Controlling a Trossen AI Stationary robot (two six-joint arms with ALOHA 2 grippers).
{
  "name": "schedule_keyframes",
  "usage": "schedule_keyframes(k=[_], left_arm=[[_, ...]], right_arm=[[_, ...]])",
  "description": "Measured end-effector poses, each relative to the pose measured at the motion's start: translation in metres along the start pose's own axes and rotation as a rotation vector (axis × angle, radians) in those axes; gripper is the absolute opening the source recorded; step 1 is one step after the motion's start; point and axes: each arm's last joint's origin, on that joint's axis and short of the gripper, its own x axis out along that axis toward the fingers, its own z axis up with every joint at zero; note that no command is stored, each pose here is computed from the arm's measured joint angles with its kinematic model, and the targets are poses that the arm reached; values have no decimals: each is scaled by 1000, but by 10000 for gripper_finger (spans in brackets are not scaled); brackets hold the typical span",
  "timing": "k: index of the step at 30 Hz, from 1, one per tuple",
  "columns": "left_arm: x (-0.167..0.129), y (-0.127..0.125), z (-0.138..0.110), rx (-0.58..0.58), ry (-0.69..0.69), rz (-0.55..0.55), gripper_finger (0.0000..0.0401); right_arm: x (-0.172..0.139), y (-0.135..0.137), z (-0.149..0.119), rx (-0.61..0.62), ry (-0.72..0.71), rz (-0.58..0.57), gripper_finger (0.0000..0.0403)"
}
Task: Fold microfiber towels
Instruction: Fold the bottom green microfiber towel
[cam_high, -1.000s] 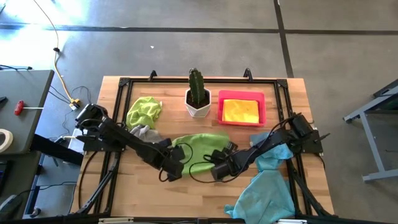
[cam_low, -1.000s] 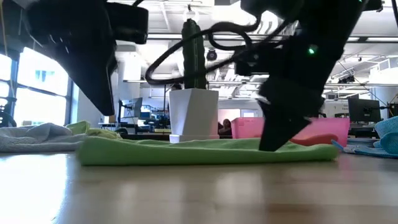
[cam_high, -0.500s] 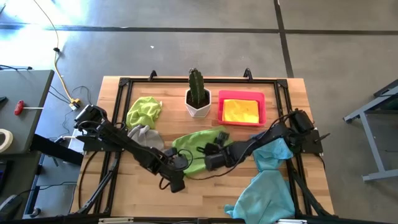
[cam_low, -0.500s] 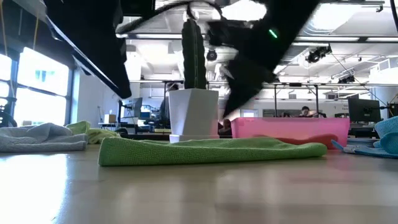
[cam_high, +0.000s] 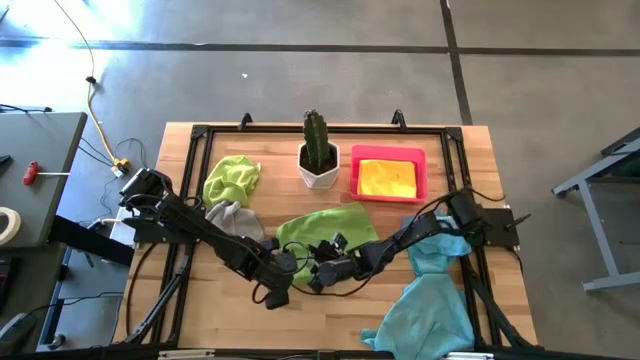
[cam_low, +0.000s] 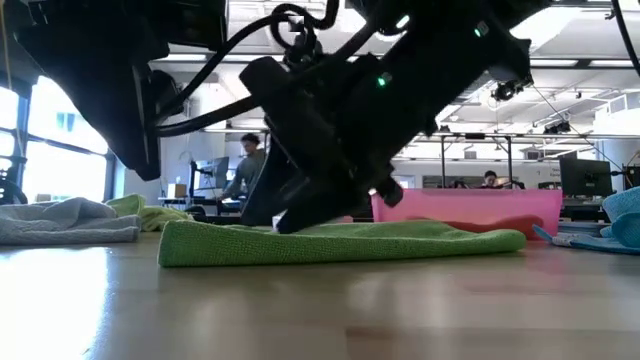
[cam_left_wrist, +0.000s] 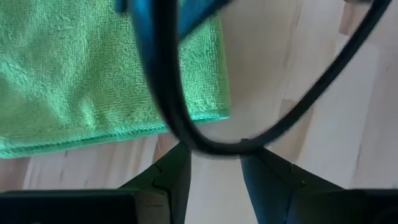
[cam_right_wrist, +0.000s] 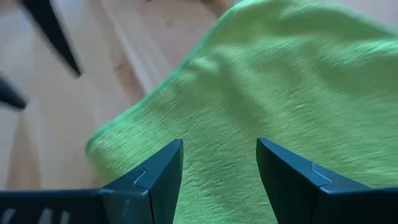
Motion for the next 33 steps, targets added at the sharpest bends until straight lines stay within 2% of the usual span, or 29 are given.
schedule_keyframes(k=[5, 18, 23, 30, 33], left_arm=[[0, 1, 0, 33, -3, 13, 128], [0, 5, 4, 33, -117, 146, 128], [-1, 6, 5, 30, -144, 170, 128], [-1, 6, 5, 14, -159, 181, 128], [-1, 6, 5, 14, -161, 183, 128]], right_arm=[[4, 3, -11, -15, 55, 47, 197], [-8, 13, -24, -4, 232, 142, 197], [-23, 12, -18, -98, 292, 152, 197], [-52, 9, -18, -141, 442, 137, 197], [-59, 11, -16, -130, 416, 118, 197]])
